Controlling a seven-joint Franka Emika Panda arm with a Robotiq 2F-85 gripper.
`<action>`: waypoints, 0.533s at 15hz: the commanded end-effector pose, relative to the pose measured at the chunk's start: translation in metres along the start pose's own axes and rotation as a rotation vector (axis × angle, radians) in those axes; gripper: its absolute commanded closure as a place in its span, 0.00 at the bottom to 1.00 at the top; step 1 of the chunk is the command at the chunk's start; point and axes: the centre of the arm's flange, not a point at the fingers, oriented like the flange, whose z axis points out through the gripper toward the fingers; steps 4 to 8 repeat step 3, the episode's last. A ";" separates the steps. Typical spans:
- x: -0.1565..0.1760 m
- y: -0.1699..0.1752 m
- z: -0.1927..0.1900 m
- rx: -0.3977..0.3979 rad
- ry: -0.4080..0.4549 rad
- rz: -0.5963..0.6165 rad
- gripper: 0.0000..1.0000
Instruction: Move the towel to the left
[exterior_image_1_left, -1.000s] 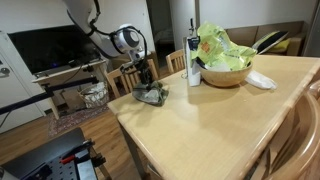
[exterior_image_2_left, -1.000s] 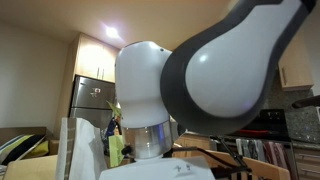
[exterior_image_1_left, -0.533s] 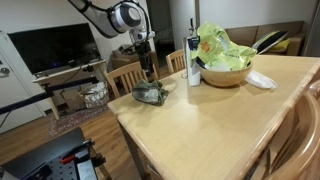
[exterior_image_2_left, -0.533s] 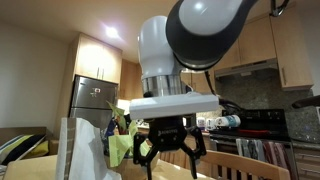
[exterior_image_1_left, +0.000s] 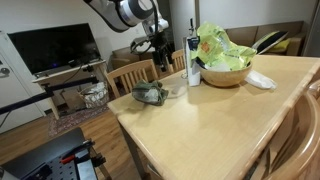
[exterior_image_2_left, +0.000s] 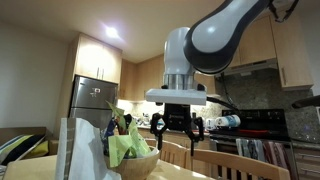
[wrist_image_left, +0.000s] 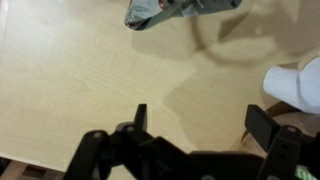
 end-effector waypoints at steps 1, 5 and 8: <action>0.023 0.023 0.013 0.049 0.021 0.195 0.00; 0.028 0.015 0.013 0.032 0.019 0.158 0.00; 0.028 0.015 0.013 0.032 0.019 0.158 0.00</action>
